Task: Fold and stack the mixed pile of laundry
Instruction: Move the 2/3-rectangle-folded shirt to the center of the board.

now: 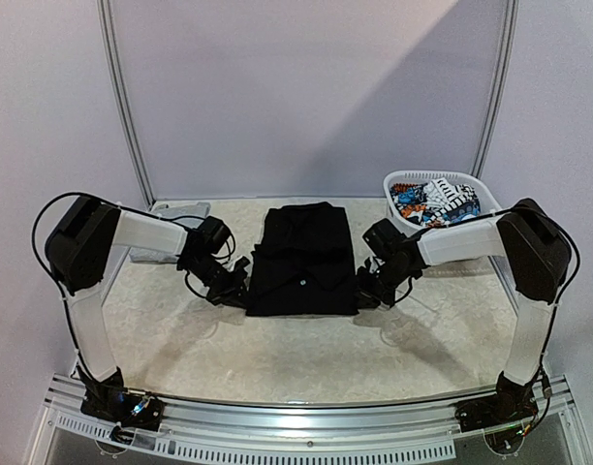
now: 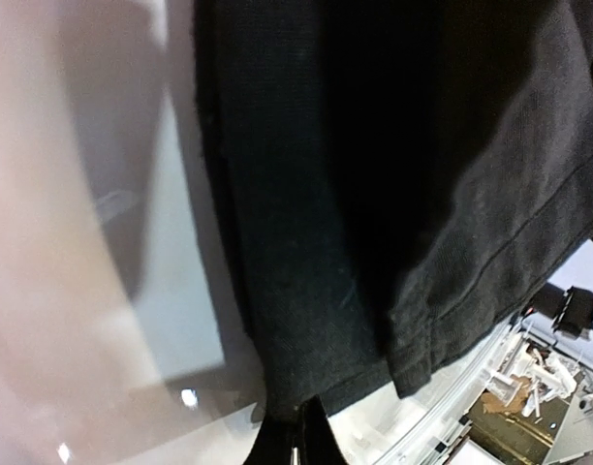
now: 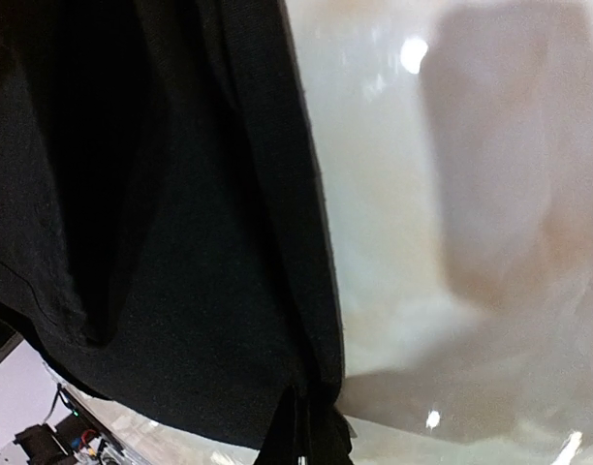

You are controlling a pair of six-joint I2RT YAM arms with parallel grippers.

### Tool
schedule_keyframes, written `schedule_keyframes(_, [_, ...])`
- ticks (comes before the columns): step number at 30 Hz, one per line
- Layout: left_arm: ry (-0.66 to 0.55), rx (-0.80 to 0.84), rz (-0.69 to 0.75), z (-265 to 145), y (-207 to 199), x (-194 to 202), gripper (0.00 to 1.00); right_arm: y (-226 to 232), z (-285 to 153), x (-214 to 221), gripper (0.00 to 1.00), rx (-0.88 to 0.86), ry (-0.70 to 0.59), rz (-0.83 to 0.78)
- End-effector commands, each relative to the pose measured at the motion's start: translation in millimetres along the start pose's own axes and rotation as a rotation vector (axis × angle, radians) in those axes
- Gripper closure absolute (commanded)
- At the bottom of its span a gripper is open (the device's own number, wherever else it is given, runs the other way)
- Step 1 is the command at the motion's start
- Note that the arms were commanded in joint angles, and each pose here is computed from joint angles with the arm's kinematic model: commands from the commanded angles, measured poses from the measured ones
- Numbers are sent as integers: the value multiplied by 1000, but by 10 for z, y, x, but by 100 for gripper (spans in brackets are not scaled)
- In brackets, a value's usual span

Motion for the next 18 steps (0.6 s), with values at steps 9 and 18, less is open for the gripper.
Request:
schedule_keyframes(9, [116, -120, 27, -33, 133, 1001, 100, -244, -71, 1040, 100, 303, 120, -77])
schedule_keyframes(18, [131, -145, 40, -366, 146, 1474, 64, -168, -311, 1459, 88, 424, 153, -120])
Point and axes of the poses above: each gripper's point midway between its finger pads, its own z axis out along the fingers, its own y axis along the line the jaws close on, x = y × z, the point moved 6 cm from there along -z, back along the fingers, and after that the axes turned 5 degrees about -z, right-handed, at the moved point
